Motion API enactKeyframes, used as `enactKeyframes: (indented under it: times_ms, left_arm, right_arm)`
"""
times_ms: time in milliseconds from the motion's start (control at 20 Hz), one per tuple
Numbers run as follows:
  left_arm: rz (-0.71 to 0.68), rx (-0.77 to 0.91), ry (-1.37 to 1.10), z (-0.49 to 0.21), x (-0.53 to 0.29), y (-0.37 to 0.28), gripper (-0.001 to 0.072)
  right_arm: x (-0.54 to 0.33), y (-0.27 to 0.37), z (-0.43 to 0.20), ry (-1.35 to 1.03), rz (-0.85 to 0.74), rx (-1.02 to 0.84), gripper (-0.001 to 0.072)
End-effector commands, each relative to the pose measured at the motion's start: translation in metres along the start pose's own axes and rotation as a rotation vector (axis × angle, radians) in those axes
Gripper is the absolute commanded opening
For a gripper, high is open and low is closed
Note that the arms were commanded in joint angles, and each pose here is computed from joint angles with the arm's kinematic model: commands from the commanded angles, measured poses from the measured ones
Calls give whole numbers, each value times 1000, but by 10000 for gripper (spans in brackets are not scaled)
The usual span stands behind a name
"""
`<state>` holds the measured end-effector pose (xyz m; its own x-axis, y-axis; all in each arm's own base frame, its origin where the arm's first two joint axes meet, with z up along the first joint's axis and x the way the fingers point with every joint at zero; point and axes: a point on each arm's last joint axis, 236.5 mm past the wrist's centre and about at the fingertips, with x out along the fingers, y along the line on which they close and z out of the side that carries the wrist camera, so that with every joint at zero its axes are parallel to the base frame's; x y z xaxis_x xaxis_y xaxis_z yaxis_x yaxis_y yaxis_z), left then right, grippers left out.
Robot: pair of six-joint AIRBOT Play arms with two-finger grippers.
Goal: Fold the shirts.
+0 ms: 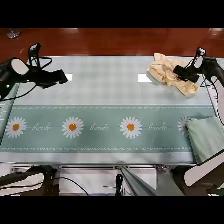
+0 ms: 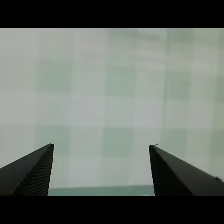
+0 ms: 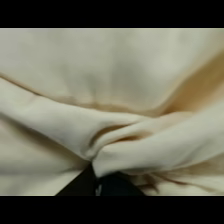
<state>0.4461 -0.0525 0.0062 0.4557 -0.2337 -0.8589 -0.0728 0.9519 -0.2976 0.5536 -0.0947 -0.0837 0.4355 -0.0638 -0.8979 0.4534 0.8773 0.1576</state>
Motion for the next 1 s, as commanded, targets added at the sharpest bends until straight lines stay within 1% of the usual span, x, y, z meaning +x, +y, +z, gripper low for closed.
enactKeyframes:
  times_ms: [0, 100, 200, 350, 550, 700, 850, 950]
  left_arm:
    - [23, -77, 157, -29, -34, 25, 705]
    - [27, -79, 109, -23, -67, 32, 705]
    - [17, -42, 35, -24, -101, 22, 705]
    - [-34, 22, -84, -51, -140, -9, 705]
    - [-148, 86, -165, -108, -158, -46, 705]
    - [-166, 79, -165, -132, -156, -48, 704]
    - [-163, 75, -156, -136, -152, -46, 705]
    - [-163, 73, -168, -132, -152, -46, 704]
  right_arm:
    - [-47, 54, 18, -3, 204, -62, 20]
    - [-123, 80, 67, -171, 289, -102, 19]
    - [-220, 101, 105, -361, 363, -159, 19]
    - [-360, 127, 115, -605, 450, -267, 19]
    - [-486, 159, 76, -799, 553, -401, 19]
    - [-554, 184, 36, -896, 644, -500, 18]
    - [-599, 200, -9, -927, 730, -592, 19]
    - [-605, 206, -42, -866, 761, -662, 19]
